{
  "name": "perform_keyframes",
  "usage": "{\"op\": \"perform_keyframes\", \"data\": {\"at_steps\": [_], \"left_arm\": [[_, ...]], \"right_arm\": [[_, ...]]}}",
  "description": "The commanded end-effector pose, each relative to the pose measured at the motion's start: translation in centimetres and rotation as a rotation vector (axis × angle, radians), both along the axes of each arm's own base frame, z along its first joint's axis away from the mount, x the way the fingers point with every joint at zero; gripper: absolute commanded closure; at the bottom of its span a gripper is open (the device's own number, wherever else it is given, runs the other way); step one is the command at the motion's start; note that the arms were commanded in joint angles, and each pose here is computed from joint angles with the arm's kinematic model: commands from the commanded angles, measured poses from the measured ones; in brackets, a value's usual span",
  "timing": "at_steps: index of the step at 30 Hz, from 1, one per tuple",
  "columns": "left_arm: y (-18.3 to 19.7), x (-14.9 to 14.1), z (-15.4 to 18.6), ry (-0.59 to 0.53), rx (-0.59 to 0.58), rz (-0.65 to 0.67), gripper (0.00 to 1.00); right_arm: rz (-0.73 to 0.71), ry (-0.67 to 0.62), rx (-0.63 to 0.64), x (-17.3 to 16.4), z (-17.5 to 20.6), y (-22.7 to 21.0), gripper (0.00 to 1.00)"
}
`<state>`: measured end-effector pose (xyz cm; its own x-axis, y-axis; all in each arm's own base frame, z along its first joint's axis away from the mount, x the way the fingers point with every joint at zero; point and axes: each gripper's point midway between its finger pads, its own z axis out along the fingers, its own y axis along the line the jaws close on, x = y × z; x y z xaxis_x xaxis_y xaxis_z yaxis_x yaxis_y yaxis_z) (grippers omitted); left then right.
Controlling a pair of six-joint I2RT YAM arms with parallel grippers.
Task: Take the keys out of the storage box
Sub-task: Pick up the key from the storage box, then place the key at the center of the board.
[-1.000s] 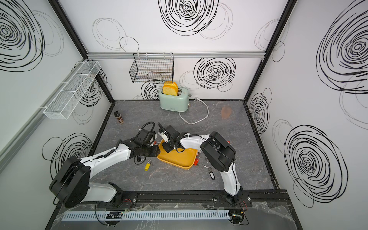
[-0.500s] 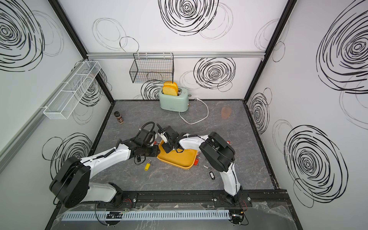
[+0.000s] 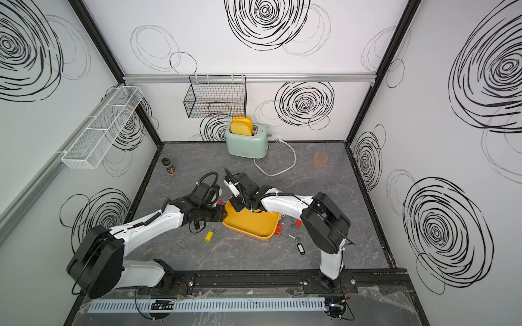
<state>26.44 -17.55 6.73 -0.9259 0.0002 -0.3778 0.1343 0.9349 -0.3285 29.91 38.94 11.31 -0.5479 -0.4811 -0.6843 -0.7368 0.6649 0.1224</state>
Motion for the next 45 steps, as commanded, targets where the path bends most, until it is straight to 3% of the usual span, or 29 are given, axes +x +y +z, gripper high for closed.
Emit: {"op": "perform_keyframes", "data": {"at_steps": [1,10,17,22,30,39,45], "left_arm": [[0.2,0.9,2.1,-0.05,-0.011,0.025,0.51],[0.9,1.0,4.8,-0.106,-0.028,0.043,0.41],[0.7,1.1,6.1,-0.126,-0.047,0.039,0.38],[0.1,1.3,6.6,-0.137,-0.066,0.025,0.38],[-0.4,1.4,6.6,-0.138,-0.07,0.015,0.38],[-0.4,1.2,6.4,-0.133,-0.064,0.014,0.38],[-0.4,1.2,6.2,-0.129,-0.06,0.012,0.38]], "right_arm": [[-0.019,-0.005,0.007,-0.6,1.4,-1.0,1.0],[-0.208,-0.033,0.079,1.4,7.1,-6.9,1.0],[-0.561,0.011,0.075,2.4,8.2,-18.1,1.0],[-0.843,0.119,0.087,0.2,5.7,-26.4,1.0],[-1.185,0.269,0.041,-5.3,1.0,-34.1,1.0],[-1.309,0.462,0.028,-10.4,-4.3,-35.6,1.0],[-1.355,0.466,0.005,-11.0,-5.0,-36.5,1.0]]}}
